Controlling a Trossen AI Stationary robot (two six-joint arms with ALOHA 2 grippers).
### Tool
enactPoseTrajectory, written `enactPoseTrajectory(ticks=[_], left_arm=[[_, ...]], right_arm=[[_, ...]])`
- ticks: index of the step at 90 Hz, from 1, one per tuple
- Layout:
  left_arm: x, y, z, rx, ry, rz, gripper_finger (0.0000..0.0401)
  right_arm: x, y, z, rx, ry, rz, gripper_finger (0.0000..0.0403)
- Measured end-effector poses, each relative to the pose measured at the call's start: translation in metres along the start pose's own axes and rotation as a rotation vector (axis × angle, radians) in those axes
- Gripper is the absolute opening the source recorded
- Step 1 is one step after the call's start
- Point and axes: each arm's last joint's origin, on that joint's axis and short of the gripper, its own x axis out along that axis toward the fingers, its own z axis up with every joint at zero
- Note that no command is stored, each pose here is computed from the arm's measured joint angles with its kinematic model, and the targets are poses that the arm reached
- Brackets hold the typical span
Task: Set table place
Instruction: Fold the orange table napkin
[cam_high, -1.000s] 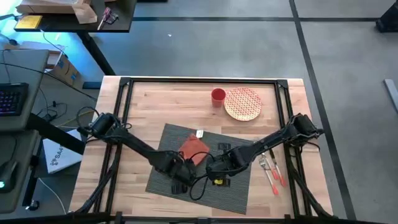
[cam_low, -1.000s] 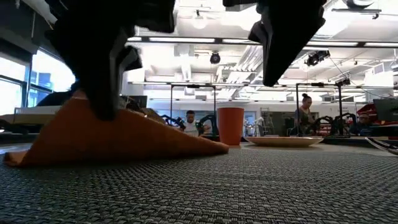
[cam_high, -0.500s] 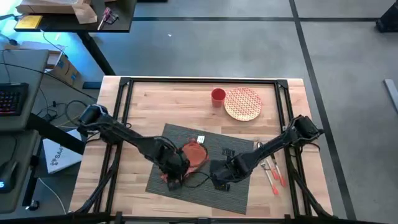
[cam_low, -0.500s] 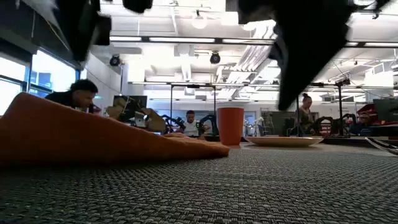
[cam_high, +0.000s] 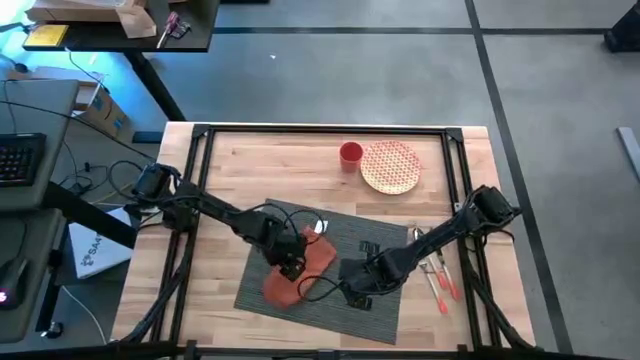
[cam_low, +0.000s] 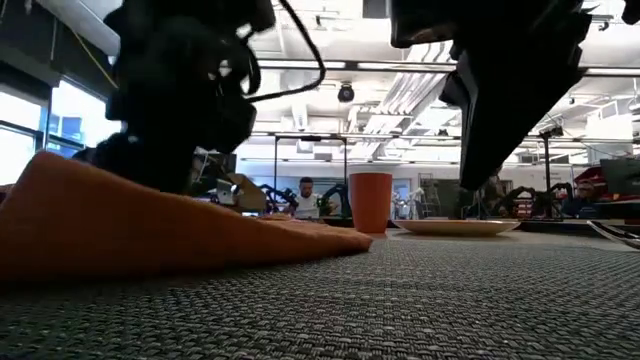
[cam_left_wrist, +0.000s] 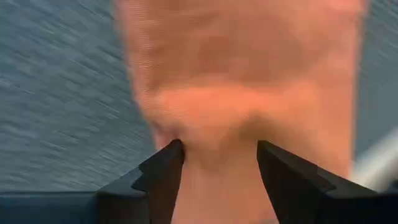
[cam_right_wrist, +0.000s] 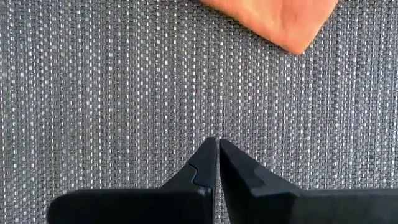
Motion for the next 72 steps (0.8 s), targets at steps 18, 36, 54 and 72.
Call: enactPoseTrajectory(ticks=[18,36,54,72], left_arm=[[-0.003,-0.008,-0.007,-0.024,0.016,-0.025,0.0163],[-0.003,-0.002,-0.006,-0.16,-0.061,0.058,0.0177],[0.005,0.007,-0.005,-0.257,-0.14,0.072,0.0204],[0.02,0.01,-0.004,-0.256,-0.133,0.099,0.0172]], right_arm=[[0.001,-0.001,0.003,0.007,-0.015,0.005,0.0],[0.001,-0.001,0.004,-0.007,-0.023,0.01,0.0],[0.0,-0.001,0.004,-0.014,-0.025,0.012,0.0],[0.0,-0.001,0.004,-0.013,-0.026,0.013,0.0]])
